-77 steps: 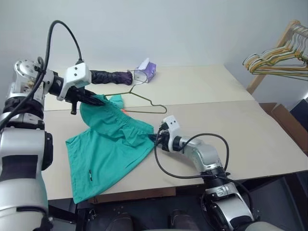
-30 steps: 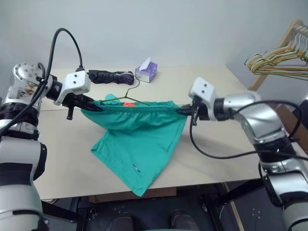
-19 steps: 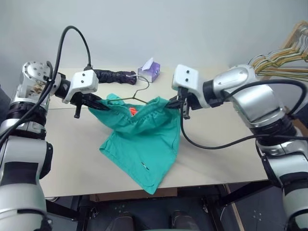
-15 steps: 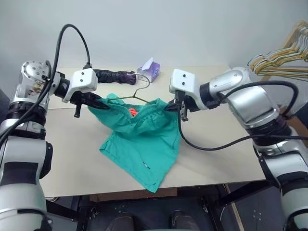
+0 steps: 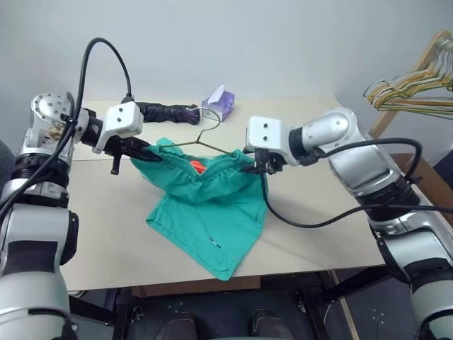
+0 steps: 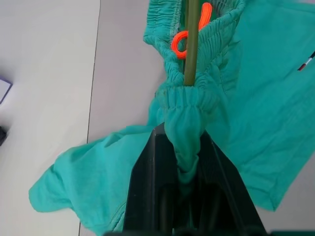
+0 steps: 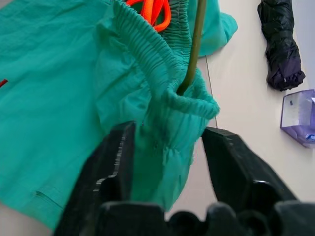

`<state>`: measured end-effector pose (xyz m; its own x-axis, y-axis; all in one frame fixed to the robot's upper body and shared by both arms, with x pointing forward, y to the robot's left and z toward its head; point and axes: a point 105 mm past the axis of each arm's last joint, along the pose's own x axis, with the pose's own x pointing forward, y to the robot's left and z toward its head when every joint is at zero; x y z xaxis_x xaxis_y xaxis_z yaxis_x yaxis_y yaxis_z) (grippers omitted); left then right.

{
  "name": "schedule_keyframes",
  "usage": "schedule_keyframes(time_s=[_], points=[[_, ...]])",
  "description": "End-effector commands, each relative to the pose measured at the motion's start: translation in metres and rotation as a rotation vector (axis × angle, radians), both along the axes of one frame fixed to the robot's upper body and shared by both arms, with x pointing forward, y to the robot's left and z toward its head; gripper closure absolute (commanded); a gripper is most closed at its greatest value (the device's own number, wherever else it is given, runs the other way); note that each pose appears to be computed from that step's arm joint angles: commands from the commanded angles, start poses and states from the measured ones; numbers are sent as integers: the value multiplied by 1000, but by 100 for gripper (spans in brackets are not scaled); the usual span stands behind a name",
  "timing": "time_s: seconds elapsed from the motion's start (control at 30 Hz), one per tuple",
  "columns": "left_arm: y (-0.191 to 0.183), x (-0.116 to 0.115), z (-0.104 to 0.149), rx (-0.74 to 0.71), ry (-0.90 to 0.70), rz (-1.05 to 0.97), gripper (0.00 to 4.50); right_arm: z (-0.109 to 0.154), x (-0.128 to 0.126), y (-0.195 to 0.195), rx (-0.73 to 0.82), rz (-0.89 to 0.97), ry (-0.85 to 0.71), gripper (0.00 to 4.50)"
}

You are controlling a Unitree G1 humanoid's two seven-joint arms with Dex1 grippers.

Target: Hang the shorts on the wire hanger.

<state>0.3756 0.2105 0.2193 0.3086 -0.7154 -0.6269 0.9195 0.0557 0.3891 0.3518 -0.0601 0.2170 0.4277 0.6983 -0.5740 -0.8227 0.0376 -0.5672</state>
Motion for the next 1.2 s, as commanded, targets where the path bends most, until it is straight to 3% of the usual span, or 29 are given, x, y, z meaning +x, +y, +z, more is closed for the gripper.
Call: schedule_keyframes(time_s=[0.03,0.1,0.37,0.47,0.77,0.87,1.03,1.2], points=[[-1,0,19,-15,-57,-10,443,16,0,-4,44,-6,-40,62],[0,-1,18,-12,-55,-13,443,16,0,-4,64,-10,-15,2],[-1,-3,18,-6,-57,-26,443,11,8,-3,200,-79,209,2],[-2,-5,18,-8,-55,-33,443,7,11,-1,221,-79,233,60],[0,-6,15,11,-47,-35,443,4,14,2,231,-86,240,362],[-3,-6,18,-14,-52,-44,443,-1,14,1,209,-82,224,442],[-3,-7,17,-8,-61,-57,443,-2,13,3,205,-70,211,443],[-6,-6,24,-82,-76,-58,294,-3,12,2,202,-66,205,443]])
